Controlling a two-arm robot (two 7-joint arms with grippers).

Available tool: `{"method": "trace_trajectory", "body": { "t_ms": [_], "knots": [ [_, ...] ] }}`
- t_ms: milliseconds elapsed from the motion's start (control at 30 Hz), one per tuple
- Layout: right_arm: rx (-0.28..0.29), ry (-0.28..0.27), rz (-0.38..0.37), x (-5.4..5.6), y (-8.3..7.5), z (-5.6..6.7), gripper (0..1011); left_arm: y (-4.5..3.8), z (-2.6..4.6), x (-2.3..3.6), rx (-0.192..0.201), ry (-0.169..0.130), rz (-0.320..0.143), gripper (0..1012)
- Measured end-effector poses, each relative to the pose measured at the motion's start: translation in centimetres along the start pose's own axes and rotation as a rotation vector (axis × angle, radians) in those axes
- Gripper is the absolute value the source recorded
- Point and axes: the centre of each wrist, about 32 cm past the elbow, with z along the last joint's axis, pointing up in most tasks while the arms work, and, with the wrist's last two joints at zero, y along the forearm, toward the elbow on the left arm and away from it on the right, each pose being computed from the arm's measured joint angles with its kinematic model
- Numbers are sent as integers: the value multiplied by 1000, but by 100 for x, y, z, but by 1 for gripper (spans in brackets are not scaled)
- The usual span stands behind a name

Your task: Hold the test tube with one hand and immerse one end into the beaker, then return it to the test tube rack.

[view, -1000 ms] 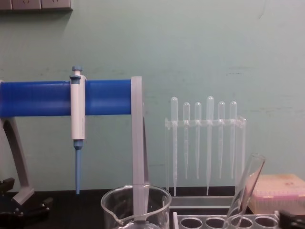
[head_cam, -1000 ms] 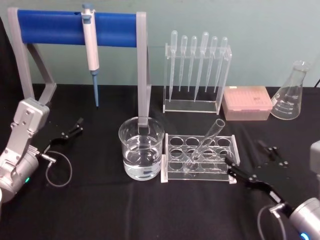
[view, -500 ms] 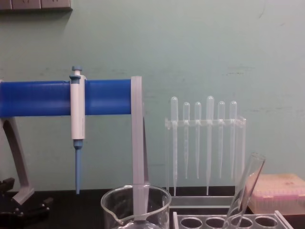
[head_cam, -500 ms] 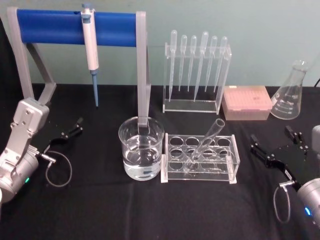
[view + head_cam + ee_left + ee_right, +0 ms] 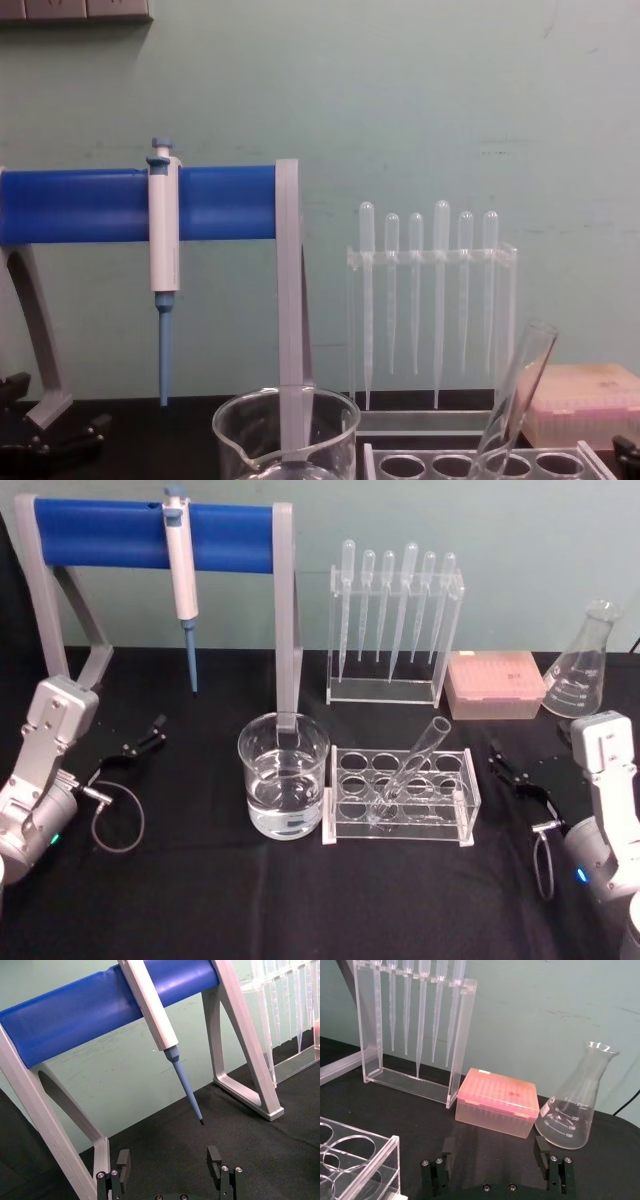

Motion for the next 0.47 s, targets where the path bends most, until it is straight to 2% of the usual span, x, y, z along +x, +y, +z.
{"method": "trace_trajectory", "body": {
  "t_ms": [100,467],
  "knots": [
    [2,-7,1,-26,15,2,1003,0,0,0,0,0,0,1000],
    [2,-8,1,-19,17,1,1003,0,0,0,0,0,0,1000]
  ]
}}
